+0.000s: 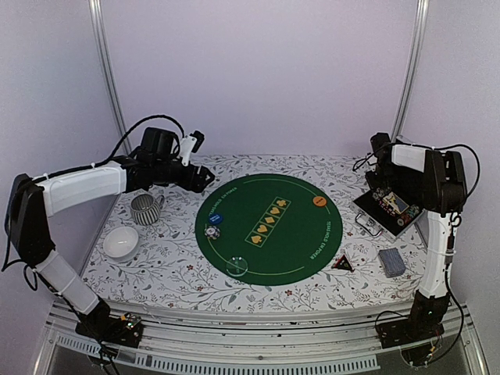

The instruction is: Distribute texas hold em gaming equipment

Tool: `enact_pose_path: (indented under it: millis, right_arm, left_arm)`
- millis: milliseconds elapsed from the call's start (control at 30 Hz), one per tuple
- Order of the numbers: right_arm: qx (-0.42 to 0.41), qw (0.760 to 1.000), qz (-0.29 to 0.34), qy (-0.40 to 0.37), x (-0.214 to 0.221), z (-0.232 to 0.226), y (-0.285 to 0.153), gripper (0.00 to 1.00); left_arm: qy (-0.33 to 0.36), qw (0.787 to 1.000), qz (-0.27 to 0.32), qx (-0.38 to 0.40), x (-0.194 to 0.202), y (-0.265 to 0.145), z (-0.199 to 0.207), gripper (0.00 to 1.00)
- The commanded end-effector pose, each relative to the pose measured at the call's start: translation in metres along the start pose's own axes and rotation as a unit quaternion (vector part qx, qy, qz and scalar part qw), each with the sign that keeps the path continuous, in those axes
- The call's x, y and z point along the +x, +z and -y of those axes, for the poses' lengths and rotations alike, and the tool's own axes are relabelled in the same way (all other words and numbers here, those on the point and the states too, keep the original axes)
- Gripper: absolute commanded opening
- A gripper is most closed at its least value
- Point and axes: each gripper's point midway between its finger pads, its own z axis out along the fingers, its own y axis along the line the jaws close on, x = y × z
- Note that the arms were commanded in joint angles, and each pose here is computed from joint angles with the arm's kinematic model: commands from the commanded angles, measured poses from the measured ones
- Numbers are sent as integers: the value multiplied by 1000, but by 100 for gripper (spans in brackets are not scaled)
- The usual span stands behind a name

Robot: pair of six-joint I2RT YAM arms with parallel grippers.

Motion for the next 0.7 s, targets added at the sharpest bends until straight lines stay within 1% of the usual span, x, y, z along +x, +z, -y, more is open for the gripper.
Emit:
enact_pose_path:
  millis: [0,267,400,667]
  right_arm:
    - [-3,1000,-17,-5,13,-1,-3,60]
    - [-31,999,12,-2,1,-4,-21,60]
    - [-26,999,22,4,-3,1,-30,61]
    - [-6,1000,2,-8,8,5,-17,61]
  left_arm:
    - [1,1000,11,6,-3,-4,-1,86]
    - [2,1000,11,9,-3,-5,-1,86]
    - [3,1000,12,11,-3,-6,1,86]
    - [4,1000,15,12,-4,-8,1,86]
